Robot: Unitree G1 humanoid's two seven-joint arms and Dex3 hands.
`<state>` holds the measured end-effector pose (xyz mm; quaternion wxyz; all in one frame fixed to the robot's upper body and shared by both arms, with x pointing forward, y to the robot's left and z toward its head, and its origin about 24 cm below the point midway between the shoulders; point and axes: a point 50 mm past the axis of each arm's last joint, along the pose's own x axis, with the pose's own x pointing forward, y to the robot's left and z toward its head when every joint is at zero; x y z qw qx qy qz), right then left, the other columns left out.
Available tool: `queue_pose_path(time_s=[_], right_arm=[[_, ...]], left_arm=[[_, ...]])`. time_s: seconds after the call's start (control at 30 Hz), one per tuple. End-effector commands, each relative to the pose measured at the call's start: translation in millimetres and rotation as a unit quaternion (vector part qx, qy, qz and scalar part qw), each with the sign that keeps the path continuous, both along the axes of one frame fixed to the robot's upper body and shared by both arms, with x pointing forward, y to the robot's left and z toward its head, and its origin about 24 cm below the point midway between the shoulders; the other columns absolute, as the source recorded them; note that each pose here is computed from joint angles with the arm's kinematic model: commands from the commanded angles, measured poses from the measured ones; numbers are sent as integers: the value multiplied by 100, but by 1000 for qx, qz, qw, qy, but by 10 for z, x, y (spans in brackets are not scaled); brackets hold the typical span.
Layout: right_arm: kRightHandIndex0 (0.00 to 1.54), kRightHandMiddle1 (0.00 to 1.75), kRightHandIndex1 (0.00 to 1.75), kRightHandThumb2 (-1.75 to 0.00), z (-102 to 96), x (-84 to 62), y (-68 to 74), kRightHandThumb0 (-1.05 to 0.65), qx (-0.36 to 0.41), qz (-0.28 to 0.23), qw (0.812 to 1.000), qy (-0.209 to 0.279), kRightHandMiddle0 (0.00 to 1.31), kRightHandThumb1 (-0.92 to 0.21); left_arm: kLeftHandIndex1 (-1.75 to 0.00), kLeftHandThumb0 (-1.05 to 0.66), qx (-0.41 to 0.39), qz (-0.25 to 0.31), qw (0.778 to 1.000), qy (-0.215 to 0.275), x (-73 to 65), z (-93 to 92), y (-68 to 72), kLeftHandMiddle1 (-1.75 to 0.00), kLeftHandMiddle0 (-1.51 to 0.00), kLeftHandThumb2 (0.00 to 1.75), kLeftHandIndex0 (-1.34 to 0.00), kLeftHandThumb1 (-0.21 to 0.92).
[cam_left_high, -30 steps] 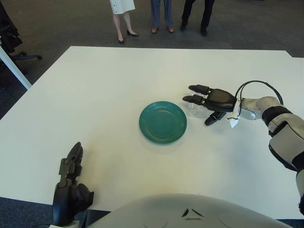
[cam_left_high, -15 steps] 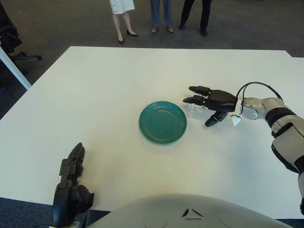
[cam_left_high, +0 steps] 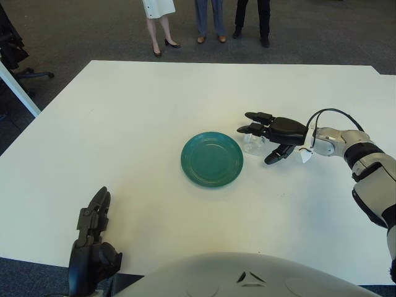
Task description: Put the bottle into the plate.
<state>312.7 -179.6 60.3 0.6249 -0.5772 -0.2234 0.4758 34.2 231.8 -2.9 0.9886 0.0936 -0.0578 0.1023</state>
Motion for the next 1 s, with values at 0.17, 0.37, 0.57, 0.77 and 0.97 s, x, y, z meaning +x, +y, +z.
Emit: queue_pose_path(time_s=[0.17,0.37,0.57,0.77,0.97], right_arm=[[18,42,1,-51,-281,-145,16,-105,-47,6,996,71,0,-92],[28,53,4,-41,-311,-145,1,-104,-50,-9,995,87,0,-92],[34,62,5,-32,-307,-148,-16,-102,-51,-11,994,91,0,-92],[38,67,5,-21,-286,-137,-43,-101,-53,-17,994,95,0,-92],[42,69,7,-17,-282,-126,-69,-101,-59,-23,993,96,0,-92]], left_arm=[[-60,-102,2,19,993,116,-589,-40,17,0,-24,92,0,92],[-62,-102,1,24,992,120,-557,-25,4,-1,-25,92,0,92],[-63,-102,1,24,992,123,-525,-8,-18,-1,-26,93,0,92],[-64,-102,-7,29,992,119,-494,2,-53,-1,-27,93,0,92],[-65,-104,-4,17,995,103,-462,12,-79,-1,-27,92,0,92]])
